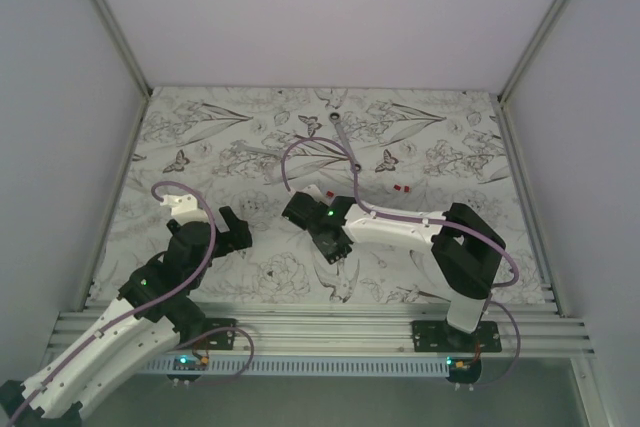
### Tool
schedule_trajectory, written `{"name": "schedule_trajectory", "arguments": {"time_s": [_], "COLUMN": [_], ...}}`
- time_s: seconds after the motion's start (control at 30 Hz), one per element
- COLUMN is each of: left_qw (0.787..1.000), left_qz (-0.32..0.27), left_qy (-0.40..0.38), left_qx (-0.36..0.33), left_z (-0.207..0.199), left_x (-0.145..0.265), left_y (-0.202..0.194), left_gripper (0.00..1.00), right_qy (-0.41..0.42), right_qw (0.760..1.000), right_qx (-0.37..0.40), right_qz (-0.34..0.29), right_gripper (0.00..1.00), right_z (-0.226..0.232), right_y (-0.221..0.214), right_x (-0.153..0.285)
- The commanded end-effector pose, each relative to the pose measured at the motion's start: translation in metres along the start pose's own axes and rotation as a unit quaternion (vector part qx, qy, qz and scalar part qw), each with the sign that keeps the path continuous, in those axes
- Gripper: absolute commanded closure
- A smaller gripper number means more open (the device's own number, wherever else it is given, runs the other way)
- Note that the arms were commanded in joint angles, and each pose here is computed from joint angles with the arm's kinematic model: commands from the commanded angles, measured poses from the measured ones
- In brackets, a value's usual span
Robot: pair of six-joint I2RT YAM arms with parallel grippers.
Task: Snap on the fuse box
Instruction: Install the fuse at the fuse box base.
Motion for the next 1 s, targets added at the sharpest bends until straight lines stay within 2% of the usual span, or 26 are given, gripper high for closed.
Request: {"name": "schedule_trajectory", "arguments": {"time_s": [0.0, 0.7, 0.97], "left_qw": [1.0, 1.0, 1.0], "left_qz": [0.0, 0.0, 0.0], "left_qy": [0.016, 0.017, 0.018], "left_qx": [-0.005, -0.005, -0.005], "left_z": [0.0089, 0.0095, 0.0097], "left_x": [-0.0011, -0.0014, -0.0018], "left_y": [-0.0028, -0.003, -0.0036], "left_gripper": [0.0, 0.0, 0.0], "right_qy": [-0.014, -0.005, -0.006], "right_qw": [1.0, 1.0, 1.0], "right_qx": [-0.011, -0.002, -0.003], "right_qz": [-0.01, -0.002, -0.004], "right_gripper": [0.74, 0.75, 0.87], "right_z": [-0.0044, 0.0012, -0.0015], "right_y": [0.0051, 0.005, 0.004], "right_x": [-0.0021, -0.0087, -0.0052]}}
Point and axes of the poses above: each gripper's point midway between its finger pads, its own x axis back along the fingers, its own z axis along the line the jaws close on, y = z × x, the point moved 1 cm from there along x, back along the fingers, and after that the axes turned 14 degrees about x, right-handed, at the moved point
